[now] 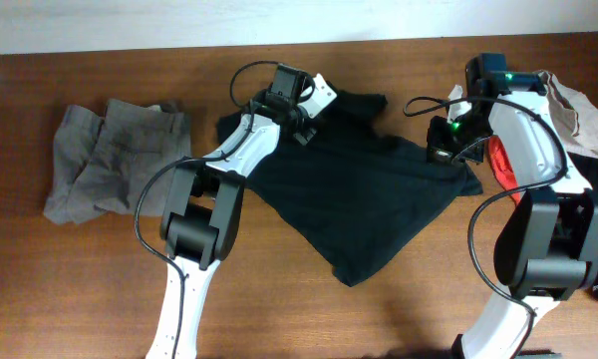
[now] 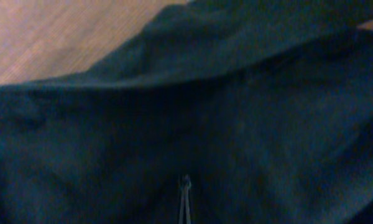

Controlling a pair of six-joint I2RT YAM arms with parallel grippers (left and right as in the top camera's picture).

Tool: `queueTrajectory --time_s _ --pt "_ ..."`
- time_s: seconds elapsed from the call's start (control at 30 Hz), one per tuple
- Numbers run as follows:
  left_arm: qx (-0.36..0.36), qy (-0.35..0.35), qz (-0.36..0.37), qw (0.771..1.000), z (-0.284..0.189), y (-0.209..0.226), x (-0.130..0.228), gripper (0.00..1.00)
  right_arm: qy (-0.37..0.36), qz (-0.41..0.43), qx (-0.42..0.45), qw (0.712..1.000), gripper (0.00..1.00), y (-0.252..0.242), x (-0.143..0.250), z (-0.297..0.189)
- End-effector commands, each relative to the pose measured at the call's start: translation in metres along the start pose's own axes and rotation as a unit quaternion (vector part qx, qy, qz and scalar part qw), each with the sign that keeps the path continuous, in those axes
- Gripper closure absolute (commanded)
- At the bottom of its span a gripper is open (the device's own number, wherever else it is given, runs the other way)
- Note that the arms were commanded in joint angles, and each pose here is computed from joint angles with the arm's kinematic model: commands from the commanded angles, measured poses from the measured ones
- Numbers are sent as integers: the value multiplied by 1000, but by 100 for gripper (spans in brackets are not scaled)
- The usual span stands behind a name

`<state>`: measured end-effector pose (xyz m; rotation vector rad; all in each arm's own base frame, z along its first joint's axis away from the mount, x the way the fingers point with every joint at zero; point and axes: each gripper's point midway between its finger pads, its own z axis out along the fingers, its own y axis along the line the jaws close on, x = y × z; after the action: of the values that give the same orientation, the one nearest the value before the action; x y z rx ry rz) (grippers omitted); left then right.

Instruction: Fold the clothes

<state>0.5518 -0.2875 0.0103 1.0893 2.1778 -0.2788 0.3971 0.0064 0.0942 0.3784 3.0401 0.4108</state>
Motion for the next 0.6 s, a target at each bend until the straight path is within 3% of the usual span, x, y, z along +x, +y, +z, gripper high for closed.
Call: queueTrajectory --time_s 0.0,0.17,0.43,0.57 --pt "-25 23 0 999 17 7 19 100 1 0 -6 1000 91 5 0 -1" --pt "-125 65 -69 988 26 52 57 100 15 2 -4 1000 92 4 7 -1" --pt "-262 101 -199 939 -2 135 116 100 22 4 -3 1000 93 3 10 -2" --pt "-296 107 -250 916 -17 160 137 100 24 2 -3 1000 92 4 11 -1"
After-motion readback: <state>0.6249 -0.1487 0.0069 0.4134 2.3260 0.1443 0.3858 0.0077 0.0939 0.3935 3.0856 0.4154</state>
